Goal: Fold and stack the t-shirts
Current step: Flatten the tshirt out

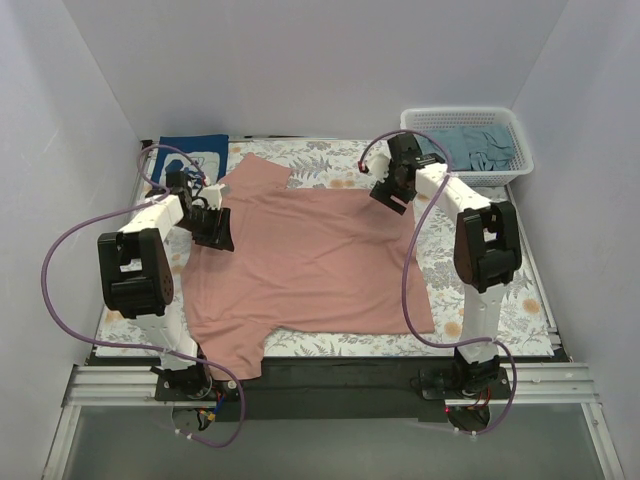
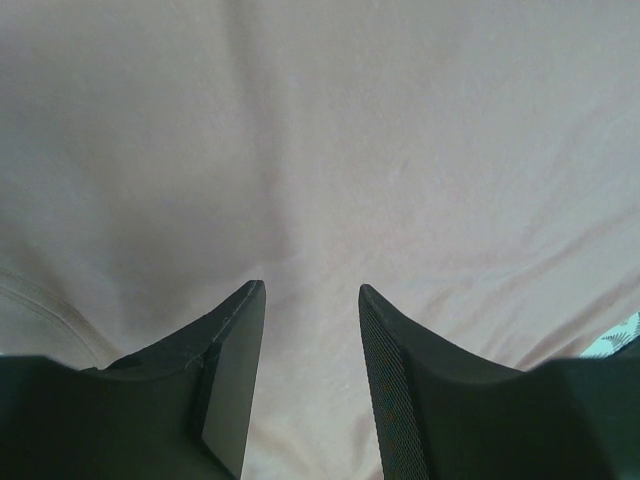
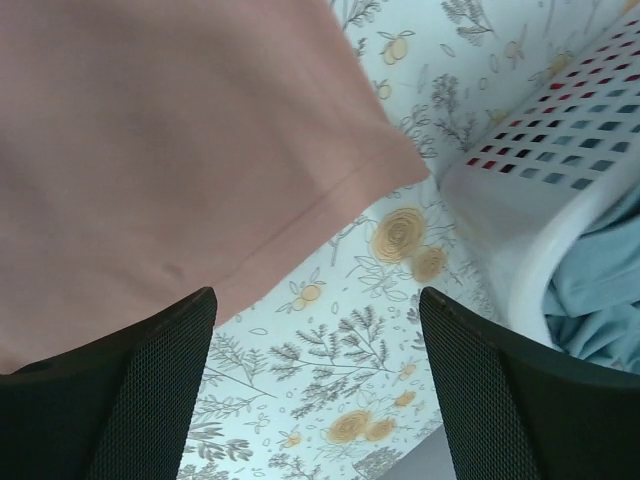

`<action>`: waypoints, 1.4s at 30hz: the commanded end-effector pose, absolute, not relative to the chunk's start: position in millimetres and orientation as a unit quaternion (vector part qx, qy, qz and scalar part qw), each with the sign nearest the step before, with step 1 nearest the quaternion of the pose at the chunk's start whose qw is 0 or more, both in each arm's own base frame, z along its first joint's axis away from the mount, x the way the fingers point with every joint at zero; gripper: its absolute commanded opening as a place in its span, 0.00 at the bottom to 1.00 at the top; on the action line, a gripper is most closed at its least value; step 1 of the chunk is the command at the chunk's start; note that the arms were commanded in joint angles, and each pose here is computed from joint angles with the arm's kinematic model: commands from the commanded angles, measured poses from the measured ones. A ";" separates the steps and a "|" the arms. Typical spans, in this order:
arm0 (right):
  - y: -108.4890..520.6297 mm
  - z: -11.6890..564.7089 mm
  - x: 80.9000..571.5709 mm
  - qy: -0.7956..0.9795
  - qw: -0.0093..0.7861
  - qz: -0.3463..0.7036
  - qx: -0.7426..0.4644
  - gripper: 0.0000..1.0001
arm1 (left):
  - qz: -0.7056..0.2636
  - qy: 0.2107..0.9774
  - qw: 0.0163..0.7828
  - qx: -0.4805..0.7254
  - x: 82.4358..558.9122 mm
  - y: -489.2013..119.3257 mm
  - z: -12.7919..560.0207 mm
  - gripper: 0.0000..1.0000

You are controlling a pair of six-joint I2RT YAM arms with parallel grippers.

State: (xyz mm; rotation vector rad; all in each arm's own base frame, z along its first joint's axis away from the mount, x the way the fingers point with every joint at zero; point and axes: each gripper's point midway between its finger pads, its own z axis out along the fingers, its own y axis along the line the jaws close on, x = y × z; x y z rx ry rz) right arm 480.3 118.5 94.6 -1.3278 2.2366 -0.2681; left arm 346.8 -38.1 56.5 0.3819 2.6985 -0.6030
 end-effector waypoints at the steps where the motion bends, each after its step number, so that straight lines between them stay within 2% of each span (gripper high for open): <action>1: 127.5 144.3 481.2 0.815 0.320 -0.111 -0.470 0.89 | -0.206 0.948 0.202 0.137 346.0 -34.3 68.1 0.42; 3: 129.4 145.9 467.2 0.817 0.316 -0.092 -0.474 0.88 | -0.206 0.946 0.208 0.137 345.8 -34.4 70.1 0.42; 6: 147.0 155.4 436.8 0.811 0.320 -0.029 -0.489 0.78 | -0.215 0.945 0.205 0.139 340.7 -37.5 68.4 0.42; 8: 154.2 143.3 409.6 0.814 0.295 0.012 -0.499 0.67 | -0.218 0.945 0.202 0.141 336.6 -38.5 66.0 0.41; 9: 154.9 132.0 399.9 0.818 0.280 0.020 -0.502 0.56 | -0.218 0.945 0.199 0.141 335.3 -39.2 63.8 0.41; 13: 155.0 103.6 394.1 0.829 0.247 0.031 -0.501 0.35 | -0.222 0.947 0.187 0.138 329.3 -39.5 59.2 0.41; 16: 152.7 83.4 398.3 0.837 0.225 0.024 -0.499 0.27 | -0.214 0.950 0.182 0.137 323.1 -37.2 56.8 0.41; 22: 144.2 51.3 417.6 0.847 0.215 -0.001 -0.486 0.25 | -0.195 0.959 0.157 0.132 306.0 -30.8 39.3 0.40; 28: 107.8 25.9 452.8 0.853 0.215 -0.091 -0.466 0.24 | -0.151 0.971 0.132 0.132 292.6 -14.6 16.9 0.40; 32: 82.0 28.1 486.9 0.865 0.225 -0.132 -0.430 0.24 | -0.118 0.979 0.114 0.119 290.4 5.2 4.5 0.40; 36: 86.6 35.4 495.4 0.860 0.242 -0.129 -0.432 0.25 | -0.115 0.980 0.109 0.116 293.1 10.6 3.2 0.39; 38: 88.8 41.6 500.9 0.858 0.251 -0.129 -0.429 0.26 | -0.119 0.979 0.114 0.122 296.9 9.8 7.2 0.39; 42: 104.4 76.3 486.4 0.852 0.272 -0.090 -0.438 0.39 | -0.148 0.970 0.134 0.141 300.7 -0.4 28.1 0.39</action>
